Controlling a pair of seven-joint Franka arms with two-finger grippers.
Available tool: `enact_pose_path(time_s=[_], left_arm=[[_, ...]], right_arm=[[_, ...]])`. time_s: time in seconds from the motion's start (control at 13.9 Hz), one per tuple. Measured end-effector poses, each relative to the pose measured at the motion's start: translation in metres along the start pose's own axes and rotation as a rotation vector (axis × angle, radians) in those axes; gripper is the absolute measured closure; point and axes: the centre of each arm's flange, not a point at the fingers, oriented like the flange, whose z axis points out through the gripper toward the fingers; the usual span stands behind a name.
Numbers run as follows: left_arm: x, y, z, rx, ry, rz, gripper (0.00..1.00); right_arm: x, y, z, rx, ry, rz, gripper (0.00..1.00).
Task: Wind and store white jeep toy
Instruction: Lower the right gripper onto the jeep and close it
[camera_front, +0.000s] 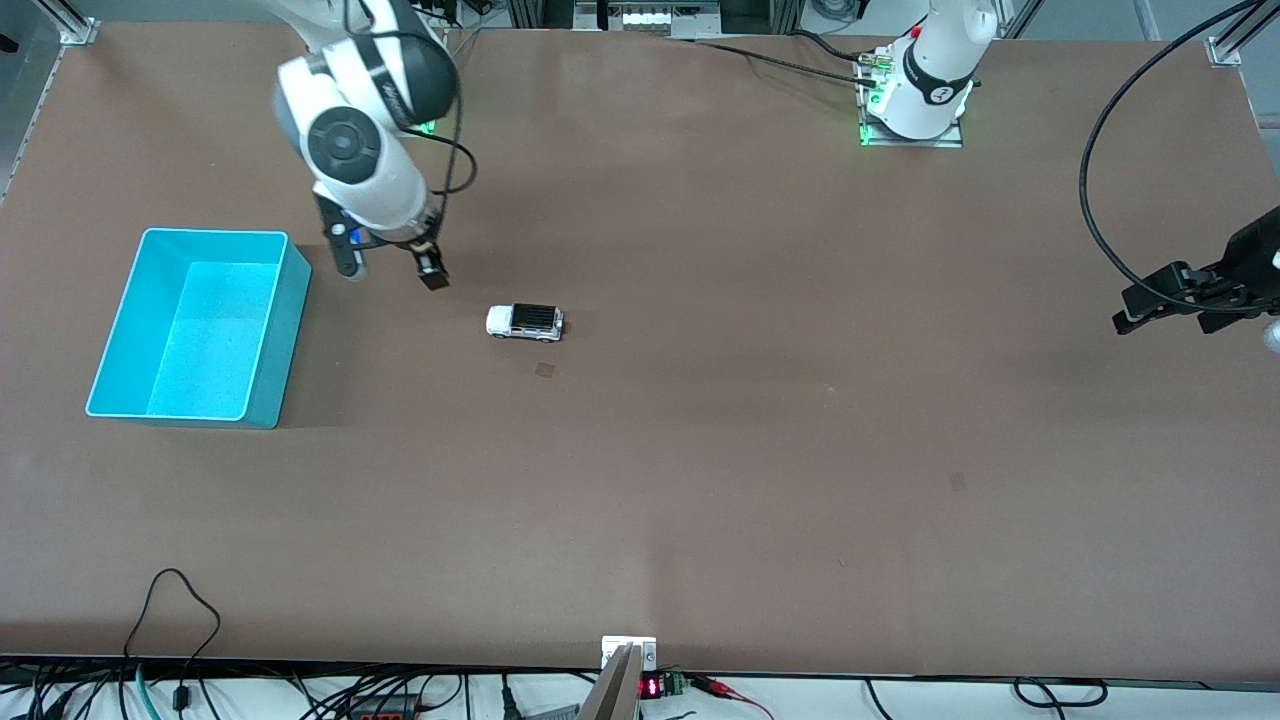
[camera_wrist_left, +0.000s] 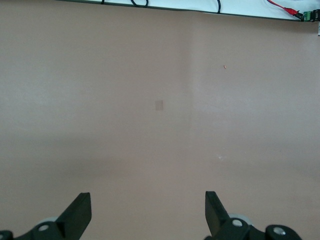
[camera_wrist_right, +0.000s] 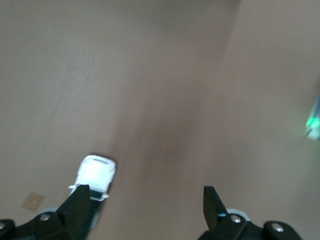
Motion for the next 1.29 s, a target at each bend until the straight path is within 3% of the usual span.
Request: enact_pose_path(time_s=[0.14,0.43,1.29], left_arm=[[-0.002,0.001,0.001,-0.001,-0.016,0.002,0.00],[-0.008,0.004,-0.002,-0.002,-0.054,0.006,0.00],[-0.011,0.001,-0.012,-0.002,-0.036,0.000,0.00]], right_arm=[[-0.012,-0.010,0.017,0.013,-0.045,0.094,0.00],[-0.019,-0.021,0.037,0.039,-0.064,0.195,0.00],[-0.057,-0.055,0.093,0.065,-0.066,0.263,0.00]])
